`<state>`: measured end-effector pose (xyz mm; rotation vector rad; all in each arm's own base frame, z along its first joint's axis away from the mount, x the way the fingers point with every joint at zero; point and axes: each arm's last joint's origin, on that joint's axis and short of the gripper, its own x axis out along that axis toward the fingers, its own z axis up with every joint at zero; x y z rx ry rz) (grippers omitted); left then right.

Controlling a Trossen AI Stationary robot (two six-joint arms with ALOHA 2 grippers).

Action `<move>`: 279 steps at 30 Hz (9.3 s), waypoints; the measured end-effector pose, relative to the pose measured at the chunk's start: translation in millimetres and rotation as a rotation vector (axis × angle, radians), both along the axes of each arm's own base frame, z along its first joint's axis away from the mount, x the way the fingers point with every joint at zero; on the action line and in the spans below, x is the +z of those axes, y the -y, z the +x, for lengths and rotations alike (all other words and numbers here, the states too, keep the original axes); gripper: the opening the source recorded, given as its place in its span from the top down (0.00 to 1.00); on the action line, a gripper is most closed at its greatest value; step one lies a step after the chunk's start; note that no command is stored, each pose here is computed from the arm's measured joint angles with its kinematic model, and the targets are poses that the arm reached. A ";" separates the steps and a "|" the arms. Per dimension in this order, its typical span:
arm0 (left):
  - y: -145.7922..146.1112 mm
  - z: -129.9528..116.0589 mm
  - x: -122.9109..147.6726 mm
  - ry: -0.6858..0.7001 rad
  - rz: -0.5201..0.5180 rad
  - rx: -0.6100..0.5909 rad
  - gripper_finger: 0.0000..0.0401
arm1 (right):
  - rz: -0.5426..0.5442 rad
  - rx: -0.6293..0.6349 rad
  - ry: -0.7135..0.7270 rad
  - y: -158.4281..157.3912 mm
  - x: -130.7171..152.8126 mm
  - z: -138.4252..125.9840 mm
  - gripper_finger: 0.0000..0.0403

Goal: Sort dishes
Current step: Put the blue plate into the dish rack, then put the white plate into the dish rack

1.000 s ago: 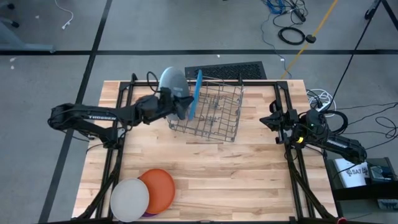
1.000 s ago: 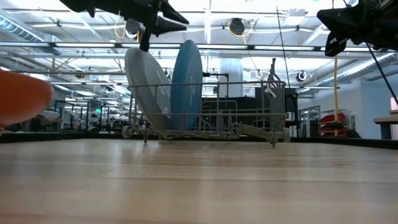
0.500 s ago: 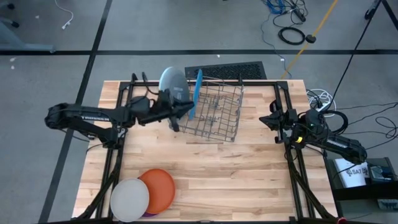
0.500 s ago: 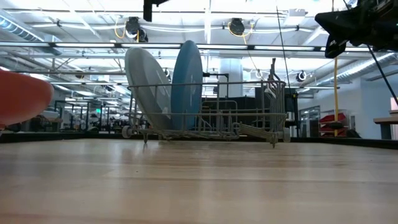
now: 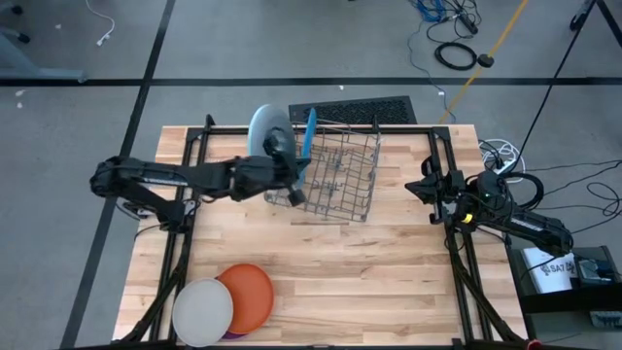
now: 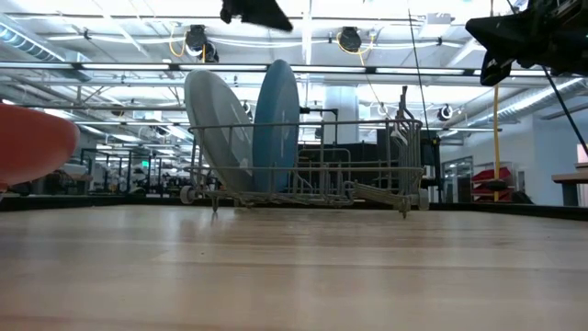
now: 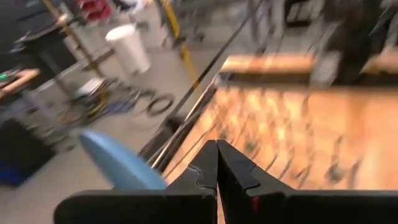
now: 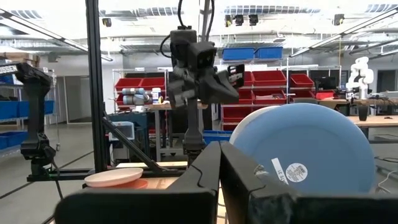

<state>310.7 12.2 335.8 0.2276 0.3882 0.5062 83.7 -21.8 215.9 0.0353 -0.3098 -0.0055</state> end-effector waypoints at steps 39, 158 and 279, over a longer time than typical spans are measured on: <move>13.0 -34.1 29.0 -0.239 0.048 0.438 1.00 | 0.003 0.000 -0.017 0.1 -1.6 0.5 0.99; 170.5 -88.5 56.2 -0.207 0.347 0.002 1.00 | 0.024 -0.012 0.010 0.5 0.7 -0.3 0.99; -274.4 3.8 29.6 0.394 -0.520 -0.473 1.00 | -0.012 -0.995 -0.315 -10.4 171.6 245.8 0.76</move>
